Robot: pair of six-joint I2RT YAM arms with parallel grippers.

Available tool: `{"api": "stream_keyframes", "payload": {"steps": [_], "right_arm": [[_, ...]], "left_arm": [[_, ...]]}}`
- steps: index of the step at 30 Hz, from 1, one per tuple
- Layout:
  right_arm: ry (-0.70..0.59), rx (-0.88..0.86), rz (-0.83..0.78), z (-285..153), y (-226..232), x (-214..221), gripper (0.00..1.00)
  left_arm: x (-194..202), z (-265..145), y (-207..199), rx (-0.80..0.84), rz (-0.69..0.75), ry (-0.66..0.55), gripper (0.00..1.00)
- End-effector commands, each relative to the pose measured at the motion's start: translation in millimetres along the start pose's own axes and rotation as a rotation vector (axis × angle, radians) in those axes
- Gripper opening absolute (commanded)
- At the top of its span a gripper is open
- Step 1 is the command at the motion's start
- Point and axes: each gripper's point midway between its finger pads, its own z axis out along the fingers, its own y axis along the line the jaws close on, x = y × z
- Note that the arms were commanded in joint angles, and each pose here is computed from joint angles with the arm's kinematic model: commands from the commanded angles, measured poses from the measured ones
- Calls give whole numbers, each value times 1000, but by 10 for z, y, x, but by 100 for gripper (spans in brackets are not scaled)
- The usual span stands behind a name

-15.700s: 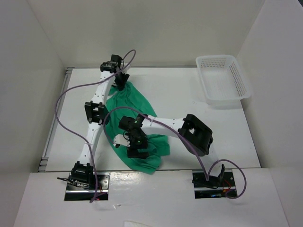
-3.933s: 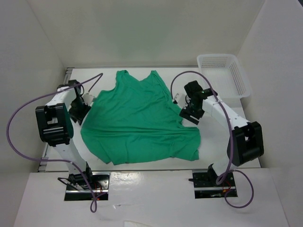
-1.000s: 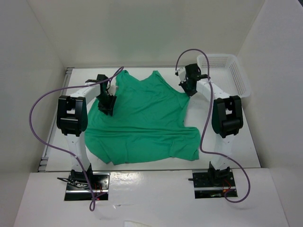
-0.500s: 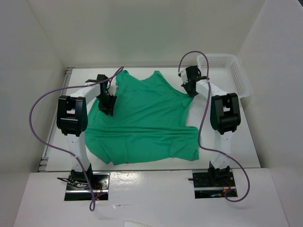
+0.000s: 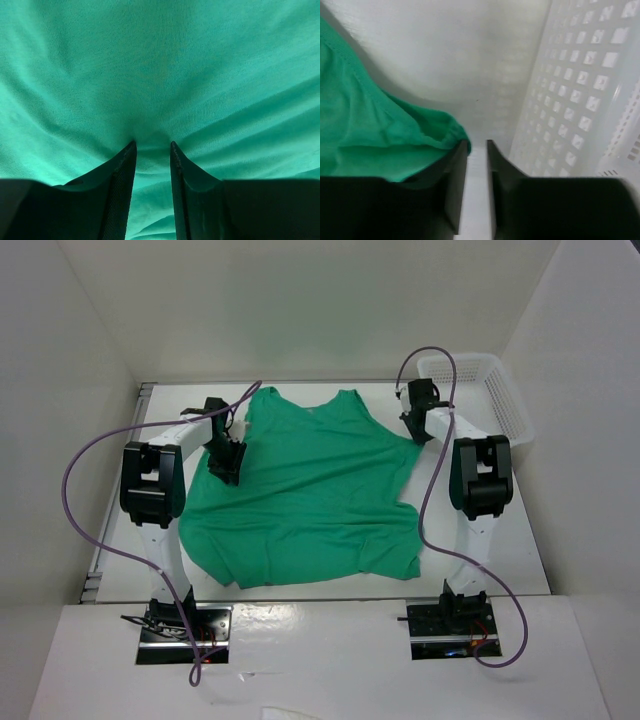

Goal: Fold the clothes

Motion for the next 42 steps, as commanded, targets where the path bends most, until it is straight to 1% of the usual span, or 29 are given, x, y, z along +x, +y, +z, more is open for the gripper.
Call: {"api": "stream_keyframes", "payload": {"steps": [1, 2, 3, 4, 5, 6, 7, 9, 10, 13, 15, 16, 18, 19, 20, 22, 24, 25, 27, 28, 29, 30, 32, 33, 35, 38, 40, 41, 42], "right_arm": [[-95, 88, 52, -160, -269, -295, 34], [-103, 91, 55, -196, -288, -317, 39], [-120, 80, 61, -240, -240, -372, 48], [-141, 67, 63, -316, -241, -408, 60], [-160, 43, 44, -391, -121, -483, 61], [-169, 26, 43, -459, -60, -517, 63], [-198, 13, 37, -572, -17, -583, 67], [-224, -26, 13, -749, 177, -680, 69], [-258, -49, 5, -894, 231, -758, 71], [-311, -138, -15, -1183, 497, -859, 72], [-325, -186, -2, -1293, 601, -878, 72], [-302, -213, -12, -1294, 654, -814, 72], [-303, -263, -16, -1399, 751, -792, 72], [-258, -282, -23, -1392, 833, -672, 72], [-251, -292, -36, -1459, 881, -648, 72], [-226, -319, -60, -1632, 1006, -514, 72], [-194, -341, -55, -1686, 1137, -327, 72], [-180, -357, -65, -1752, 1230, -241, 72], [-173, -407, -71, -1881, 1338, -51, 72], [-170, -424, -57, -1917, 1365, 3, 72], [-171, -435, -57, -1945, 1379, 53, 72], [-175, -461, -45, -2016, 1412, 133, 72], [-164, -492, -48, -2045, 1470, 265, 72], [-189, -501, -64, -2118, 1456, 275, 72], [-197, -519, -89, -2112, 1497, 367, 72], [-210, -549, -103, -2139, 1545, 407, 72], [-221, -556, -103, -2146, 1557, 383, 72], [-203, -559, -105, -2105, 1581, 427, 72], [-202, -559, -105, -2104, 1581, 428, 72]], "left_arm": [[60, 34, -28, 29, 6, 25, 40], [60, 34, -28, 29, 6, 25, 40], [75, 9, -30, 31, 14, 35, 40], [-5, -84, -33, 26, 19, 9, 40], [-32, -143, -39, 23, 23, -8, 40], [-124, -296, -24, 0, 31, -52, 40], [-203, -399, -7, -18, 37, -85, 40], [-296, -541, 32, -29, 45, -129, 40], [-384, -642, 34, -36, 59, -163, 40], [-531, -746, 153, -54, 55, -219, 40], [-619, -729, 242, -67, 60, -253, 40], [-657, -741, 291, -74, 54, -271, 40], [-764, -725, 389, -99, 69, -309, 40], [-801, -740, 442, -108, 73, -327, 40], [-794, -630, 507, -108, 62, -313, 38], [-867, -505, 607, -117, 83, -317, 36], [-903, -453, 702, -135, 99, -319, 33], [-884, -422, 745, -119, 103, -316, 33], [-939, -417, 813, -121, 105, -336, 37], [-959, -460, 880, -132, 109, -346, 43], [-940, -426, 917, -126, 113, -340, 52], [-1042, -477, 920, -123, 120, -366, 55], [-1087, -511, 971, -122, 125, -375, 61], [-1151, -542, 986, -127, 128, -389, 64], [-1187, -599, 1028, -124, 123, -408, 67], [-1252, -648, 1102, -111, 115, -440, 67], [-1258, -521, 1086, -77, 113, -418, 67], [-1252, -472, 1077, -63, 112, -408, 67], [-1187, -394, 1070, -51, 104, -378, 67]]}}
